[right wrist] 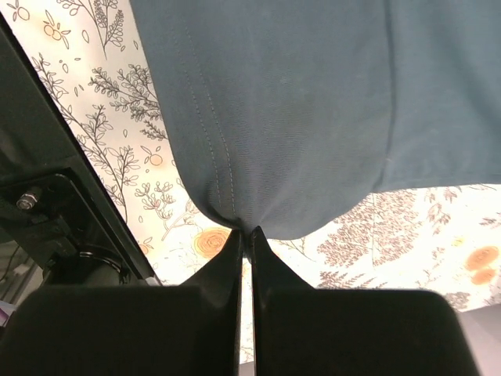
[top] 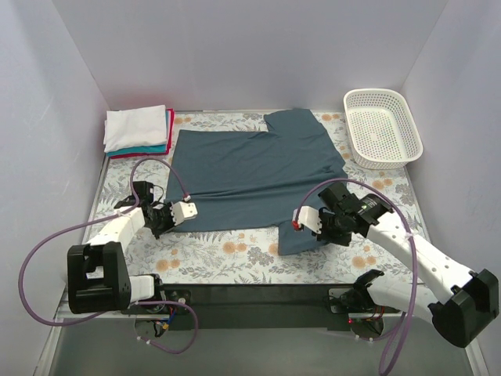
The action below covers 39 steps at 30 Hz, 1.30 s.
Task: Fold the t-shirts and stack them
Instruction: Flatten the tshirt out, then fold the tshirt
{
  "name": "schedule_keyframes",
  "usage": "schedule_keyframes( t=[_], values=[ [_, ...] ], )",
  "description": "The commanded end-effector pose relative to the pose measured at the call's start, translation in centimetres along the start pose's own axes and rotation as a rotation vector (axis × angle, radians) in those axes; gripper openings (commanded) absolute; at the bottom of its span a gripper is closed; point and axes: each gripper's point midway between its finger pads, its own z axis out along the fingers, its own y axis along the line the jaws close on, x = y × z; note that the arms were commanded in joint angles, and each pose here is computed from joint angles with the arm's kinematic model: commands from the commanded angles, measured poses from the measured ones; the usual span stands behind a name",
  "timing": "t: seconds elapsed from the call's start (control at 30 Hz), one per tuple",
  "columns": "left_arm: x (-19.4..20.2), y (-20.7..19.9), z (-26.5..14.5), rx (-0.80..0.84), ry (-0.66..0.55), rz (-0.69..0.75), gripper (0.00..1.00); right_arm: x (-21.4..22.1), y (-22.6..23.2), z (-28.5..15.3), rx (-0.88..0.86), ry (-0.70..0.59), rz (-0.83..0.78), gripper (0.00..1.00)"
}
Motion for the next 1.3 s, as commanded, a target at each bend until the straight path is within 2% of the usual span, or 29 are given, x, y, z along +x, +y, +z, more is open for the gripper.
schedule_keyframes(
  t=[0.0,0.47,0.63,0.83,1.03,1.27],
  values=[
    [0.0,-2.5,-1.3,0.061,0.002,-0.002,0.0,0.3,0.5,-2.2,0.009,-0.015,-0.023,0.01],
    [-1.3,-6.1,-4.6,0.117,-0.039,0.065,0.0,0.7,2.0,-7.6,0.068,-0.09,-0.002,0.01],
    [-1.7,-7.4,-6.0,0.143,-0.044,0.099,0.0,-0.3,0.7,-10.3,0.161,-0.147,0.018,0.01],
    [-1.5,-8.3,-6.4,0.149,-0.041,0.092,0.0,0.1,0.3,-10.7,0.2,-0.136,0.011,0.01],
    [-2.6,-7.5,-6.5,0.171,-0.068,0.02,0.0,-1.5,-2.2,-12.6,0.26,-0.13,-0.018,0.01],
    [-5.7,-3.8,-7.5,0.143,-0.139,-0.054,0.0,-3.7,-5.8,-14.0,0.343,-0.118,-0.103,0.01]
  ],
)
